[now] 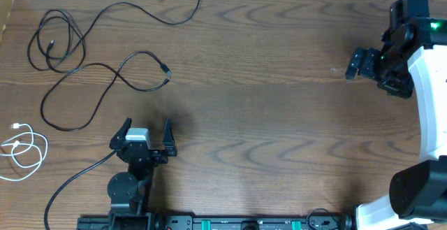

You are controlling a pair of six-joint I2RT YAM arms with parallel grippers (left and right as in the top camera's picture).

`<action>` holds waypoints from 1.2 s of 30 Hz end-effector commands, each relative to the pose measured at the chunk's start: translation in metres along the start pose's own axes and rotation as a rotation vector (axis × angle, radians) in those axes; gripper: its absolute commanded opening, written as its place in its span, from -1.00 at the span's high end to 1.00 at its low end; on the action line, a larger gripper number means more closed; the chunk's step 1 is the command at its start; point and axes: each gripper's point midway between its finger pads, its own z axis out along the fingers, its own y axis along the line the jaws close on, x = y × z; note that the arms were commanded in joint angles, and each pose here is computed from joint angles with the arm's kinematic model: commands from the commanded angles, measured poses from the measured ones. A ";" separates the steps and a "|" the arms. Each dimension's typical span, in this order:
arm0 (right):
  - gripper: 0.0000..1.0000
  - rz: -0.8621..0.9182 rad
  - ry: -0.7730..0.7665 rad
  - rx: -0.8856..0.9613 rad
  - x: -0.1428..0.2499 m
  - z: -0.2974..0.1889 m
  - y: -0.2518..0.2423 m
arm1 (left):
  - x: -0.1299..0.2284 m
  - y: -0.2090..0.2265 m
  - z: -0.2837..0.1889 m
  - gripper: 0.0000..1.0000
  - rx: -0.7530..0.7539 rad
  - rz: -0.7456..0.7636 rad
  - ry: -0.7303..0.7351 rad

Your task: Untangle cables

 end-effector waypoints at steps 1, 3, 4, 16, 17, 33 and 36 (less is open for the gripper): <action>-0.99 -0.002 -0.020 0.006 -0.004 -0.005 -0.002 | 0.016 0.003 0.000 -0.95 -0.012 0.003 0.051; -0.98 -0.002 -0.020 0.006 -0.004 -0.005 -0.002 | 0.016 0.007 0.000 -0.95 -0.032 -0.030 0.051; -0.98 -0.002 -0.020 0.006 -0.004 -0.005 -0.002 | 0.016 0.008 0.000 -0.96 -0.040 -0.045 0.051; -0.99 -0.002 -0.020 0.006 -0.004 -0.005 -0.002 | 0.016 0.010 0.000 -0.96 -0.045 -0.065 0.050; -0.98 -0.002 -0.019 0.006 -0.003 -0.005 -0.002 | 0.016 0.010 0.000 -0.96 -0.045 -0.066 0.050; -0.98 -0.002 -0.020 0.006 -0.004 -0.005 -0.002 | 0.015 0.010 0.000 -0.96 -0.045 -0.068 0.046; -0.98 -0.002 -0.020 0.006 -0.004 -0.005 -0.002 | 0.015 0.010 0.000 -0.96 -0.045 -0.068 0.047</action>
